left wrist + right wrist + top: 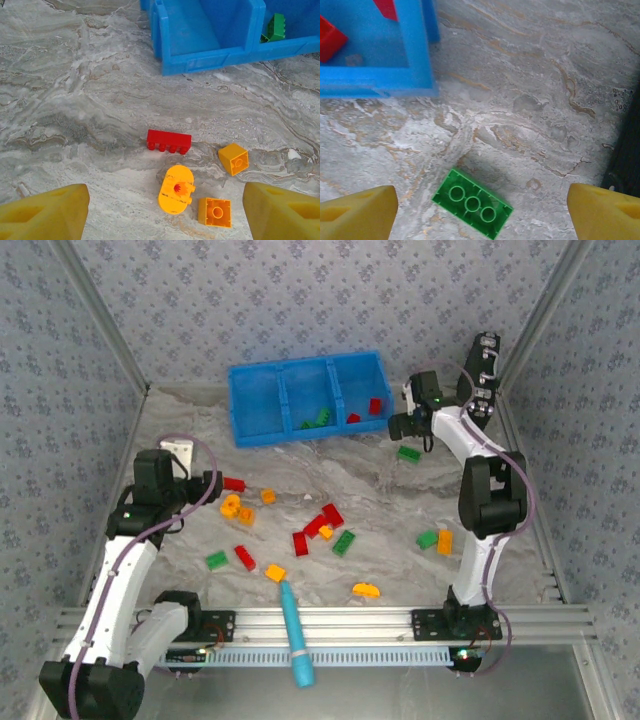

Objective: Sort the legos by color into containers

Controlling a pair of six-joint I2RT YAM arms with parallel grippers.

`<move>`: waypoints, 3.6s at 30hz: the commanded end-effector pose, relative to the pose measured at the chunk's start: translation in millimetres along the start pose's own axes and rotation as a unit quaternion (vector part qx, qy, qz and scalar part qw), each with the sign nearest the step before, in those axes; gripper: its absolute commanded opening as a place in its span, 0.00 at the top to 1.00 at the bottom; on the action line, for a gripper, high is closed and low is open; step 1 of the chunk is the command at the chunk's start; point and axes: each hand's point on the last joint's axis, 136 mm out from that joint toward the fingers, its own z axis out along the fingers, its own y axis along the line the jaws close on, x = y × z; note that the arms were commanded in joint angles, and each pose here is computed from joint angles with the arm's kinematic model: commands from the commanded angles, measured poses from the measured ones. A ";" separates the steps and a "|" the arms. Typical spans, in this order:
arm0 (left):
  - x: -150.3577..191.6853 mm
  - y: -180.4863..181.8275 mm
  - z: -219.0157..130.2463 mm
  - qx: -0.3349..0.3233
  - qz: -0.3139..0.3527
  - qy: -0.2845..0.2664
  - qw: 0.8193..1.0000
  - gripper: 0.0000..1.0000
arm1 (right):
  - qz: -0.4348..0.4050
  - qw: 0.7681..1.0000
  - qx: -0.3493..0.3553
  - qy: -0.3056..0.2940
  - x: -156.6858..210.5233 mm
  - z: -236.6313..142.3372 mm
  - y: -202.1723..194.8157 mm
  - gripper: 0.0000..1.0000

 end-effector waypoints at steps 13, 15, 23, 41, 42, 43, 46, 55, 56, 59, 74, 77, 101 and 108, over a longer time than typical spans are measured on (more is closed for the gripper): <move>-1.3 -0.1 4.2 0.002 0.002 0.003 1.000 0.19 | -0.109 0.990 -0.046 0.075 43.0 53.9 14.7 0.07; -0.4 0.5 4.9 0.000 0.003 0.005 1.000 0.19 | -0.118 0.988 -0.042 0.086 49.1 58.5 13.2 0.07; 1.1 1.6 8.8 -0.002 0.003 0.012 1.000 0.19 | -0.127 0.985 -0.033 0.113 63.5 75.3 9.4 0.24; 1.7 3.6 29.2 -0.006 0.006 0.042 0.999 0.19 | -0.125 0.979 -0.006 0.163 90.9 63.2 9.6 0.57; 1.6 3.7 30.1 -0.006 0.007 0.043 0.999 0.19 | -0.125 0.979 -0.005 0.163 89.8 61.4 10.7 0.58; 2.1 3.7 30.8 -0.006 0.008 0.044 0.999 0.19 | -0.125 0.979 -0.003 0.162 88.3 59.7 12.3 0.58; 3.1 4.0 31.8 -0.006 0.009 0.047 0.999 0.19 | -0.122 0.980 -0.001 0.155 77.8 51.8 17.6 0.61; 6.2 3.5 32.0 -0.004 0.011 0.049 0.999 0.18 | -0.097 0.992 -0.042 0.068 2.5 1.9 54.4 0.65; 6.5 3.2 32.0 -0.004 0.010 0.050 0.999 0.19 | -0.095 0.993 -0.050 0.052 -9.5 -4.4 61.2 0.66; 9.0 5.0 32.0 -0.009 0.005 0.056 0.998 0.19 | -0.094 0.993 -0.071 0.010 -41.3 -19.8 81.7 0.66; 14.4 6.4 41.7 -0.022 -0.066 0.108 0.992 0.19 | -0.086 0.962 -0.176 -0.188 -160.9 -27.2 200.6 0.67; 18.2 4.6 45.2 -0.019 -0.094 0.111 0.989 0.19 | -0.088 0.961 -0.171 -0.198 -168.9 -17.8 208.9 0.67; 54.4 -2.0 129.2 -0.017 -0.275 0.165 0.947 0.19 | -0.057 0.931 -0.246 -0.265 -198.4 -3.0 253.3 0.55; 62.3 7.1 154.0 -0.042 -0.277 0.172 0.944 0.19 | -0.058 0.928 -0.260 -0.259 -195.4 -13.6 253.4 0.48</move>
